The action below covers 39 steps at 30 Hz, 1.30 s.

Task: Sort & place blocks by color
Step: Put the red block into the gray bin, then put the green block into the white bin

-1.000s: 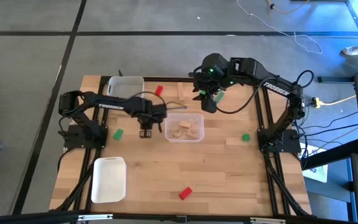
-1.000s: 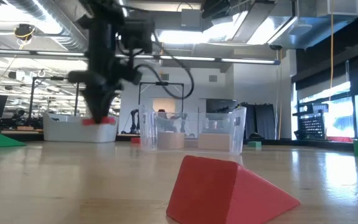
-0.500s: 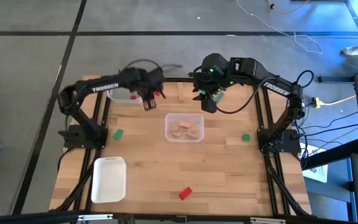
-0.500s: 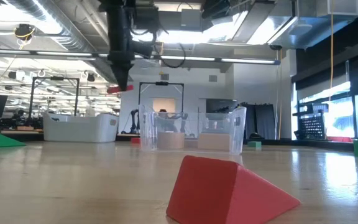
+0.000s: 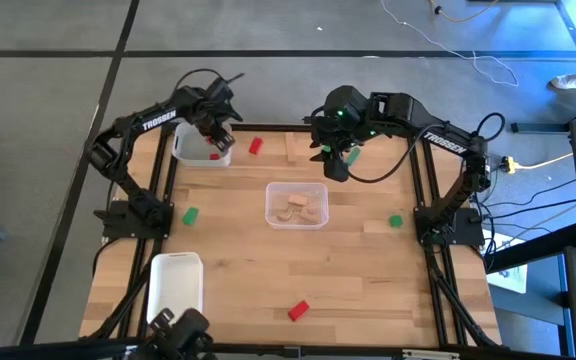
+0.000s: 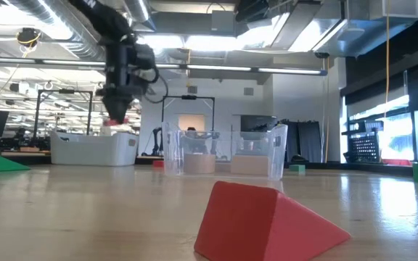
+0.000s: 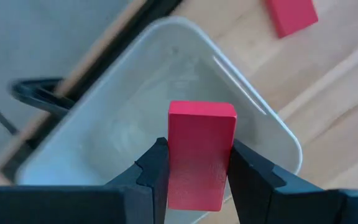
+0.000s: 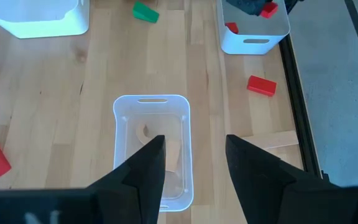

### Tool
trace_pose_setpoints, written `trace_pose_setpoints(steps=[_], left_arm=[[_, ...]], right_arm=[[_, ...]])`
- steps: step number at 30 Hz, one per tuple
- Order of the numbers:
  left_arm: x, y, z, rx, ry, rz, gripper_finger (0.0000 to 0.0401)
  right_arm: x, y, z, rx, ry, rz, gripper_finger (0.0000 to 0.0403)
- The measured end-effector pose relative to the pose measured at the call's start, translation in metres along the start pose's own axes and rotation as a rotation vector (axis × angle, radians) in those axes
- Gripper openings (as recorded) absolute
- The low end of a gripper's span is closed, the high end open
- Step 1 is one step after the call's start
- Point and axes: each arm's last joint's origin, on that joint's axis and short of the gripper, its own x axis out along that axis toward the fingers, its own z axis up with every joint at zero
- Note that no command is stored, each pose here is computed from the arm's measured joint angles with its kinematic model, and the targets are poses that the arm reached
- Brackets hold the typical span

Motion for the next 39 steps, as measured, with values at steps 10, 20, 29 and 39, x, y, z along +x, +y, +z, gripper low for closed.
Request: trace_pose_setpoints(steps=[10, 20, 29, 39], left_arm=[[0.040, 0.005, -0.021, -0.105, 0.005, -0.005, 0.0120], [0.050, 0.004, -0.029, -0.110, 0.017, -0.001, 0.0143], [0.050, 0.004, -0.029, -0.141, 0.013, -0.001, 0.0186], [0.040, 0.002, -0.018, -0.194, -0.025, -0.120, 0.0189]], right_arm=[[0.000, 0.000, 0.000, 0.000, 0.000, 0.000, 0.0170], [0.000, 0.000, 0.000, 0.000, 0.000, 0.000, 0.0170], [0.000, 0.000, 0.000, 0.000, 0.000, 0.000, 0.0170], [-0.001, 0.000, 0.000, 0.004, -0.002, 0.000, 0.0170]])
